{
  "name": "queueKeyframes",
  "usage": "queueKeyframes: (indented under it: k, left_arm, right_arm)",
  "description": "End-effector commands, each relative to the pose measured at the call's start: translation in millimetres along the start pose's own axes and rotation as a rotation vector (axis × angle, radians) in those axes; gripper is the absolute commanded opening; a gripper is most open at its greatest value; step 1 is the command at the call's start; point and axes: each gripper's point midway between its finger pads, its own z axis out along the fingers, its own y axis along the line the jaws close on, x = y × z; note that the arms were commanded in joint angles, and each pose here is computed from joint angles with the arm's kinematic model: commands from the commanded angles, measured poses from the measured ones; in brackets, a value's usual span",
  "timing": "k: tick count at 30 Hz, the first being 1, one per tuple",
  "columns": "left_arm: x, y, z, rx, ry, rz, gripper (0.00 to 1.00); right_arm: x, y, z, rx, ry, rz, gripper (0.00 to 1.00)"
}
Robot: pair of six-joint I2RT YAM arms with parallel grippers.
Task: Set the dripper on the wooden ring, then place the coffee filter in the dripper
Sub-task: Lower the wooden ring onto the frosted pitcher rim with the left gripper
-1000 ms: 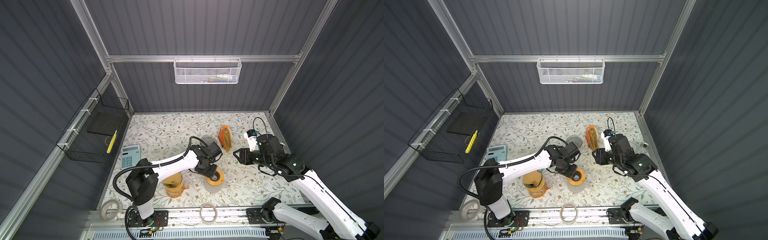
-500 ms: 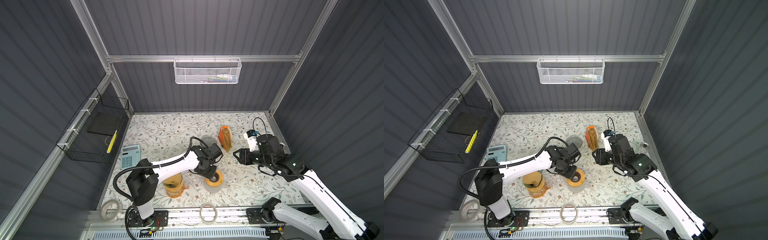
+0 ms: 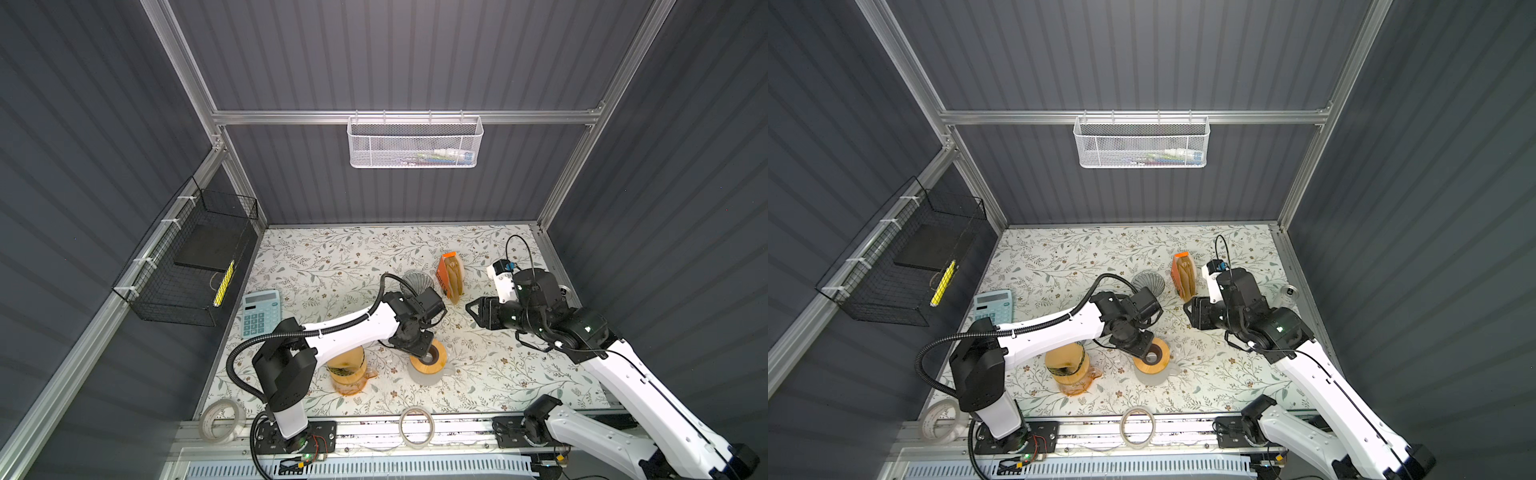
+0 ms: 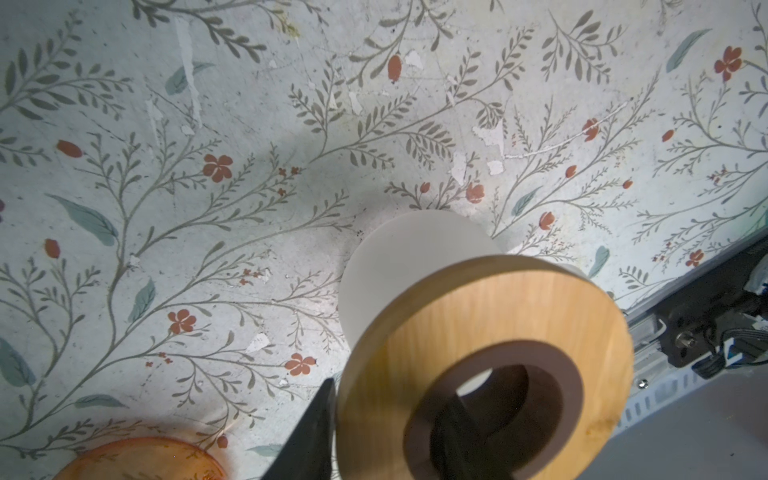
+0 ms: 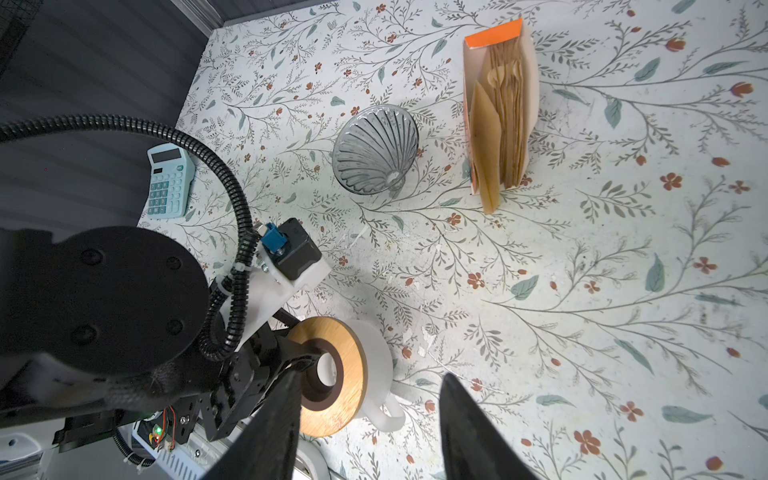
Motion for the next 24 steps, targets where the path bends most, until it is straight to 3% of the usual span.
queueKeyframes:
  k: [1,14,24]
  left_arm:
    - [-4.2,-7.1,-5.4,0.005,-0.017,0.026,0.42]
    - [-13.1,-0.7,-27.0,-0.033,-0.096,0.017,0.43]
    - [-20.0,4.8,-53.5,-0.049,-0.185,0.011,0.43]
  right_arm:
    - [1.9,-1.3,3.8,-0.004,0.005,0.014,0.55]
    - [5.7,-2.4,8.0,-0.005,0.015,0.02,0.55]
    - [9.5,0.0,32.2,-0.01,0.088,0.015,0.54]
